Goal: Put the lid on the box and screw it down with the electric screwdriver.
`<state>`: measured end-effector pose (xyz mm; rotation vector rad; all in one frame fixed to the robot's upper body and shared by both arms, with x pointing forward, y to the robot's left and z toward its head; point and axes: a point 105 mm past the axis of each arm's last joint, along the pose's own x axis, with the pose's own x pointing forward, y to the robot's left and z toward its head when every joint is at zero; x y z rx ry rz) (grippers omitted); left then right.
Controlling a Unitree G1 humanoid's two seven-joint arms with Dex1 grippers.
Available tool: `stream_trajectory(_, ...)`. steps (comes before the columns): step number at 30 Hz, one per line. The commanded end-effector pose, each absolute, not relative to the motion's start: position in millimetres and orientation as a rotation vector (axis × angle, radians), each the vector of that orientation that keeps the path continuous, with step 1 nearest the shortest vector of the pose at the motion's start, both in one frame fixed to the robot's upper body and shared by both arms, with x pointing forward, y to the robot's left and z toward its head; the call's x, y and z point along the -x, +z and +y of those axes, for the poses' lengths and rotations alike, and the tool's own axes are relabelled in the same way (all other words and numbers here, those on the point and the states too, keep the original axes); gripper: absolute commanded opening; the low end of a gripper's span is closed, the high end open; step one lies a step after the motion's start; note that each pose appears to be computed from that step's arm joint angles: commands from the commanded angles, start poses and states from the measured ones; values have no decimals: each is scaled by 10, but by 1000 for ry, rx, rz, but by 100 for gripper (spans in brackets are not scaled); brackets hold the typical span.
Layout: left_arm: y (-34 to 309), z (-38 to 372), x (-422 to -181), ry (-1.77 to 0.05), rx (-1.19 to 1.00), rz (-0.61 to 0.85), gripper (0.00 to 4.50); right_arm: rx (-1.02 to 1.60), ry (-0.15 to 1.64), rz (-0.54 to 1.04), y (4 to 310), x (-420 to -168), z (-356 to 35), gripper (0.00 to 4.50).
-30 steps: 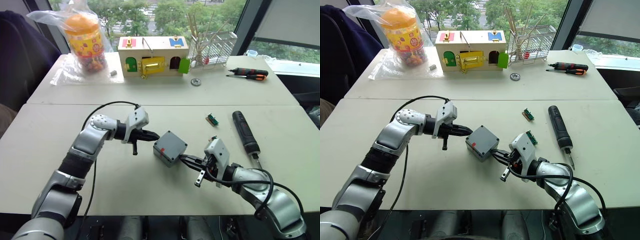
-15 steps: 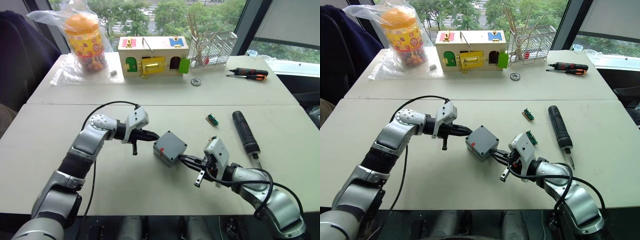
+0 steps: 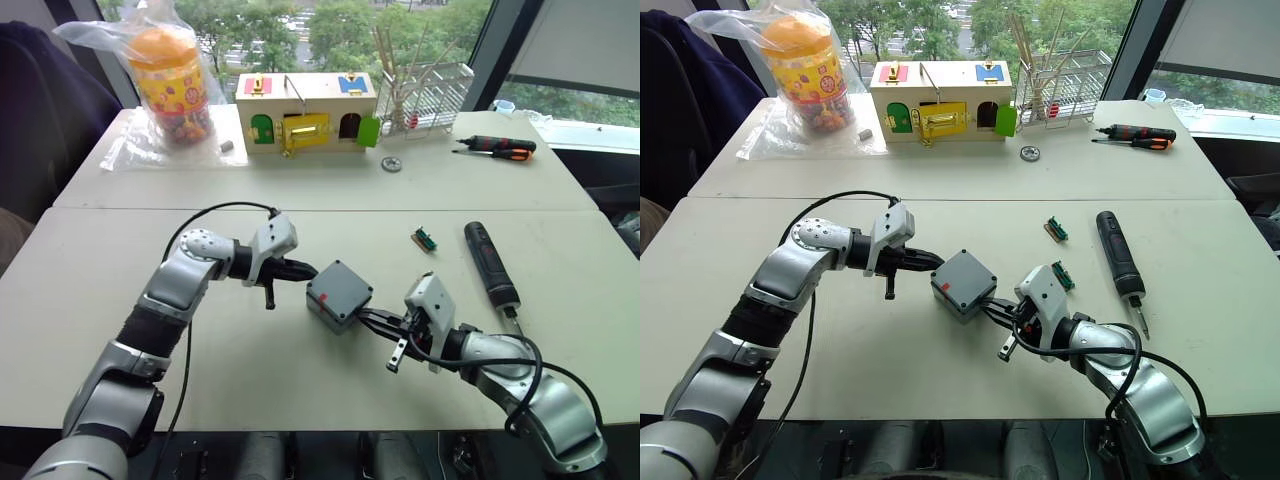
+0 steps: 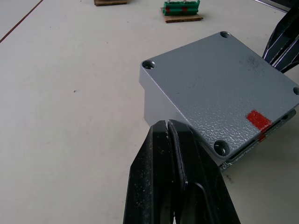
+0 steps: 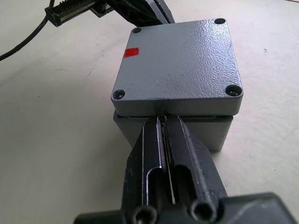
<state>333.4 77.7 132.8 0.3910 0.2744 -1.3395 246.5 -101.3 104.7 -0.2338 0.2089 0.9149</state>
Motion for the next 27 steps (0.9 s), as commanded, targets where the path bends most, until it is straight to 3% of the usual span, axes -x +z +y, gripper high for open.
stream_trajectory(1,1392,686,-3237,-1401,-386,244,0,236,930,162,1138,-2460,-964,5)
stream_trajectory(27,1364,678,-3273,-1386,-415,242,0,218,923,155,1170,-2434,-963,5)
